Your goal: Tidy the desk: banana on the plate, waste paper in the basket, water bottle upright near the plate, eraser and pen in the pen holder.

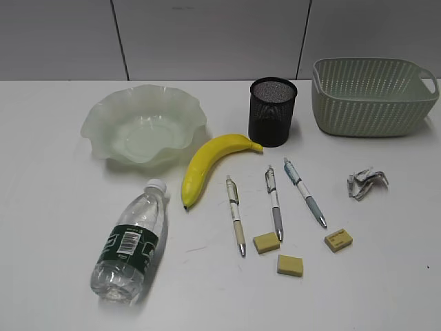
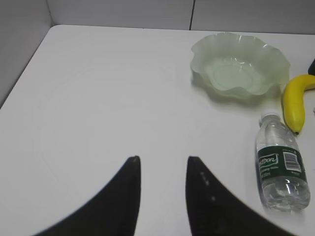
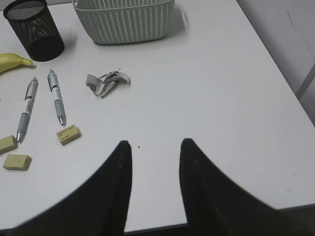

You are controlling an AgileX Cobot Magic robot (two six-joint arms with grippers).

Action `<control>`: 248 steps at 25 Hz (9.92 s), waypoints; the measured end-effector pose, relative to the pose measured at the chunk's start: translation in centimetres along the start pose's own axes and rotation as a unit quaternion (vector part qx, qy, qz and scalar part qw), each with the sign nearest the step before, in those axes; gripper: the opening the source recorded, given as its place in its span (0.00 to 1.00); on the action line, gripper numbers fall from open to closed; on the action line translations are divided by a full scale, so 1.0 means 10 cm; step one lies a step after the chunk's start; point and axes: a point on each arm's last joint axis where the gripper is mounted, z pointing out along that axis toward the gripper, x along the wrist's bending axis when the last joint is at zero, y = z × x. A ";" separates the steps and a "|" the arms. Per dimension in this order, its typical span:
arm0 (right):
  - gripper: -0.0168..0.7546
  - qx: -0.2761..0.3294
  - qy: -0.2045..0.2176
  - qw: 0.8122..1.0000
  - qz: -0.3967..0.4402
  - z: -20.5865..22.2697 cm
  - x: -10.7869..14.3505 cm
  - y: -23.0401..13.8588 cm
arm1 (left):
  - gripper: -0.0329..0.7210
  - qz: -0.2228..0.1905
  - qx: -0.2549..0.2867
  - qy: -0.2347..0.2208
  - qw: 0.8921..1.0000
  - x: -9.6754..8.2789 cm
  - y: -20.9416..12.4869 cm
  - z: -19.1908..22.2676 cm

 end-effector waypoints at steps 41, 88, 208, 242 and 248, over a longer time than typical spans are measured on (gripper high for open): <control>0.38 0.000 0.000 1.000 0.000 0.00 0.00 0.00 | 0.51 0.260 0.304 -0.232 0.887 -2.58 0.47 2.90; 0.38 0.000 0.000 1.000 0.000 0.00 0.00 0.00 | 0.47 0.256 0.355 -0.100 0.894 -2.72 0.32 3.74; 0.08 0.366 -0.052 0.885 0.282 3.97 0.18 -0.03 | 0.55 0.041 0.003 -0.029 0.999 0.01 0.00 0.01; 0.54 0.125 0.002 0.990 -0.062 3.46 0.19 1.66 | 0.40 0.041 0.003 -0.029 0.999 0.01 0.00 0.01; 0.49 0.154 0.003 0.986 -0.070 2.35 0.15 1.18 | 0.37 0.041 0.003 -0.029 0.999 0.01 0.00 0.01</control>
